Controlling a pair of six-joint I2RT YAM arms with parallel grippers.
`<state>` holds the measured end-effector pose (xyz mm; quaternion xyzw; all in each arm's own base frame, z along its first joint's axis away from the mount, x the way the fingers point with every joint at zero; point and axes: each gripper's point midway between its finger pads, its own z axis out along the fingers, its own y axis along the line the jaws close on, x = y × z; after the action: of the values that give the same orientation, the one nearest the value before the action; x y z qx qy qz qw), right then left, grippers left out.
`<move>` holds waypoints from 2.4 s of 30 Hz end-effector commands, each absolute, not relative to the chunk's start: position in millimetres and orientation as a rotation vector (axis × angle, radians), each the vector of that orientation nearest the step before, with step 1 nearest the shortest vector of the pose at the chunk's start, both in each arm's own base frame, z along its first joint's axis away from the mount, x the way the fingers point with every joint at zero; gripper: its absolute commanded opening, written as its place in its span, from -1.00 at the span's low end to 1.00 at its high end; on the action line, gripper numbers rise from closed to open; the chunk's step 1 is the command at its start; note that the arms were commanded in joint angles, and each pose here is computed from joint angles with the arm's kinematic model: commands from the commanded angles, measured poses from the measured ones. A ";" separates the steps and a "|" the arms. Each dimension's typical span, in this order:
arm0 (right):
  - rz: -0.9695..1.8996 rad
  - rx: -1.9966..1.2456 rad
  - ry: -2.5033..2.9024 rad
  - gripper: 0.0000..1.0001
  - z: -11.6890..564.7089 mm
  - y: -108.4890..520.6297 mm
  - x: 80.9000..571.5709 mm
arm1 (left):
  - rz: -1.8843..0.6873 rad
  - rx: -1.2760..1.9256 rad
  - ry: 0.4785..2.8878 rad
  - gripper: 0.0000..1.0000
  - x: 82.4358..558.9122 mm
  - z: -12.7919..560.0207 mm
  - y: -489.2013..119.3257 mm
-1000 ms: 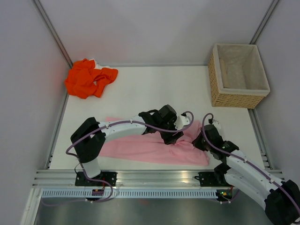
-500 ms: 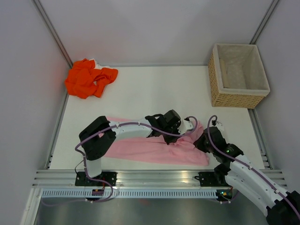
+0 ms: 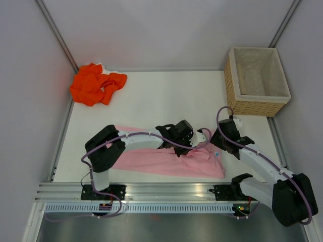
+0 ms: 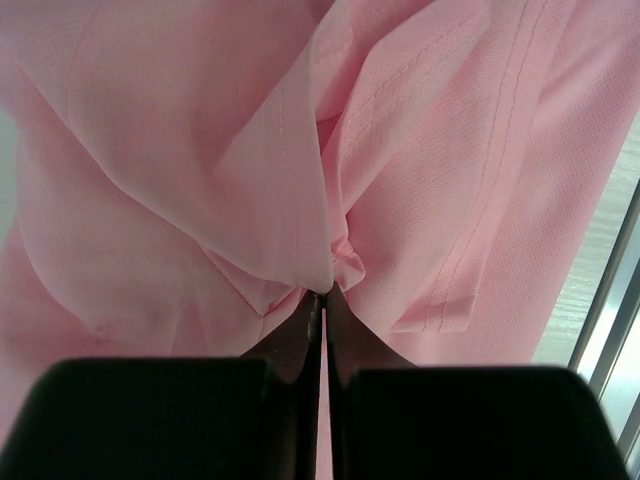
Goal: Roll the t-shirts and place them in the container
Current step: Fold the tshirt
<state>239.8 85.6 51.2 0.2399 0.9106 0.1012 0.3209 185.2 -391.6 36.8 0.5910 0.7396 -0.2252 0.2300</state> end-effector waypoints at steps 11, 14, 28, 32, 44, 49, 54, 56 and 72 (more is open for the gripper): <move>0.368 0.594 2.383 -0.55 39.0 99.6 274.6 | -0.623 1.634 1.963 -0.95 189.8 49.9 -399.4; 0.315 0.594 2.366 -1.00 42.9 90.3 274.1 | -0.614 1.640 1.959 -0.95 190.2 49.6 -398.9; 0.213 0.583 2.336 -0.99 62.3 69.3 288.4 | -0.519 1.735 1.902 -0.95 194.4 35.0 -384.3; 0.166 0.575 2.388 -0.96 46.5 64.6 285.1 | -0.517 1.740 1.900 -0.95 194.9 33.9 -384.9; 0.266 0.527 2.395 -0.09 76.5 69.4 271.4 | -0.523 1.749 1.884 -0.93 195.3 35.8 -388.4; 0.446 0.505 2.423 -0.11 77.8 88.4 228.0 | -0.538 1.740 1.882 -0.92 194.5 39.5 -390.3; 0.650 0.552 2.499 -0.14 53.4 112.7 191.0 | -0.539 1.738 1.882 -0.92 194.1 40.3 -389.7; 0.688 0.544 2.499 -0.10 50.8 116.8 187.5 | -0.536 1.735 1.881 -0.91 194.9 41.2 -390.1; 0.500 0.598 2.579 -0.99 23.3 93.5 164.6 | -0.494 1.738 1.877 -0.92 198.2 42.0 -384.4</move>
<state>171.2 108.3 26.0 0.2023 0.9299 0.2190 0.2155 194.2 -379.6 27.1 0.6332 0.7120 -0.1842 0.2413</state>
